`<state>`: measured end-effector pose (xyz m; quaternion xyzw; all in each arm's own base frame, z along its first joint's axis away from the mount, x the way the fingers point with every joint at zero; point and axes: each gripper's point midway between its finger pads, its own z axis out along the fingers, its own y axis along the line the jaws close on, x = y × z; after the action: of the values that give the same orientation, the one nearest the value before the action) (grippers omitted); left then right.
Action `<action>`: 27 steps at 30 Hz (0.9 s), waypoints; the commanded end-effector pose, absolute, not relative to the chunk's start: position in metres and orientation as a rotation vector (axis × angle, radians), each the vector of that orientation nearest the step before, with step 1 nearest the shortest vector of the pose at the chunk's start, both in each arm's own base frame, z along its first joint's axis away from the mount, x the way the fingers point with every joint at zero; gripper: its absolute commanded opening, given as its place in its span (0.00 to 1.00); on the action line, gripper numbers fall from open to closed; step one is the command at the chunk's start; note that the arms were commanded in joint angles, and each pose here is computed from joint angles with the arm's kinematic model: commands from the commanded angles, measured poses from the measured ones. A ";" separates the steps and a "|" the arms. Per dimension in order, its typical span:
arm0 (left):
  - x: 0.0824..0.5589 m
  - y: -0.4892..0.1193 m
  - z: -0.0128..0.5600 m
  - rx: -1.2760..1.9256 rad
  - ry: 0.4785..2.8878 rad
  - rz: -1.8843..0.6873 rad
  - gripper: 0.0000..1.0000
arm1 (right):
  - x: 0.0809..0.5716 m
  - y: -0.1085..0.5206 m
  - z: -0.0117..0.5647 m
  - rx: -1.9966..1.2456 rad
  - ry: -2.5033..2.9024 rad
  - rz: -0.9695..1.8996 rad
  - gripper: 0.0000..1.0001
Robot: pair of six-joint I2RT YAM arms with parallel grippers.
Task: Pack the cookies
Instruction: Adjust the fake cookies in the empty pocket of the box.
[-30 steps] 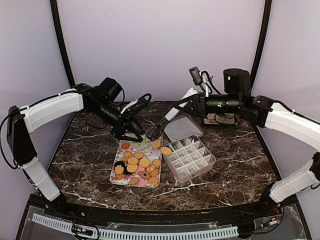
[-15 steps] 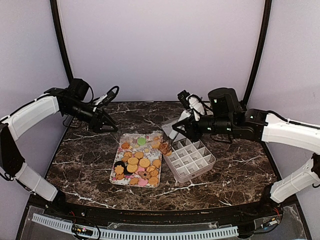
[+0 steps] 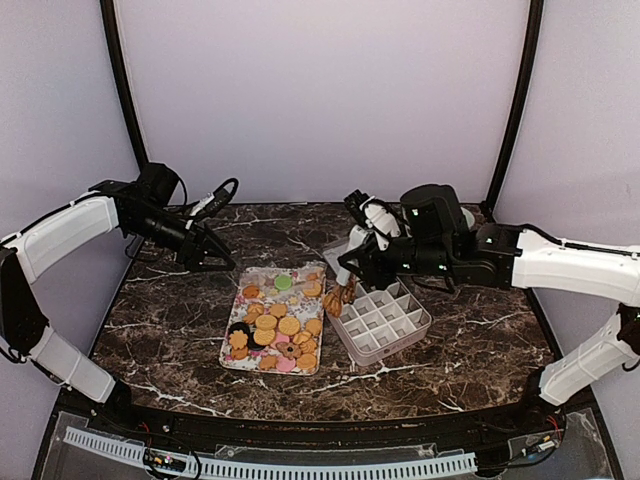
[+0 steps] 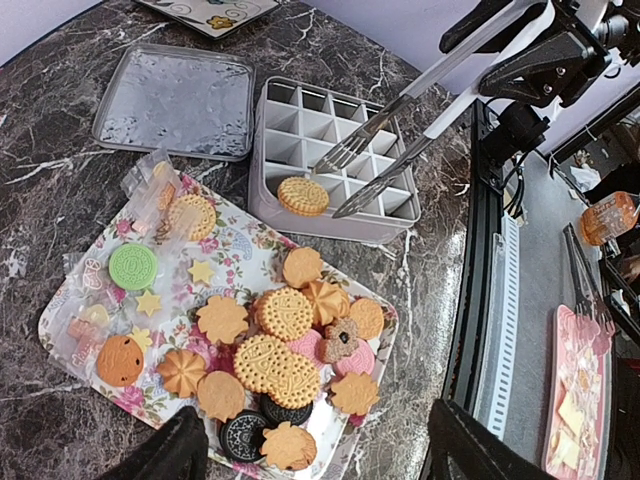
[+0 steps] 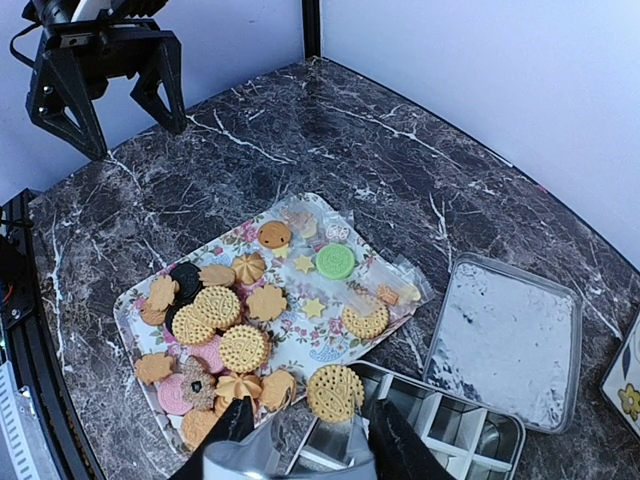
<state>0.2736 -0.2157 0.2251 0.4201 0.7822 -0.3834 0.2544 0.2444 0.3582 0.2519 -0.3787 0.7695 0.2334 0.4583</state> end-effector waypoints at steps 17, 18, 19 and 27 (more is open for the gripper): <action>0.268 -0.211 0.235 1.155 2.084 -1.053 0.78 | 0.253 0.390 0.267 -0.909 1.779 0.577 0.33; 0.268 -0.211 0.235 1.154 2.084 -1.054 0.78 | 0.254 0.389 0.267 -0.910 1.778 0.572 0.33; 0.268 -0.210 0.235 1.152 2.084 -1.055 0.78 | 0.254 0.389 0.267 -0.909 1.778 0.565 0.33; 0.267 -0.210 0.236 1.148 2.086 -1.061 0.78 | 0.259 0.388 0.265 -0.913 1.775 0.507 0.33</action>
<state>0.2751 -0.2112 0.2262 0.4208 0.7793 -0.3853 0.2590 0.2526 0.3802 0.2415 -0.3878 0.7568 0.2120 0.4815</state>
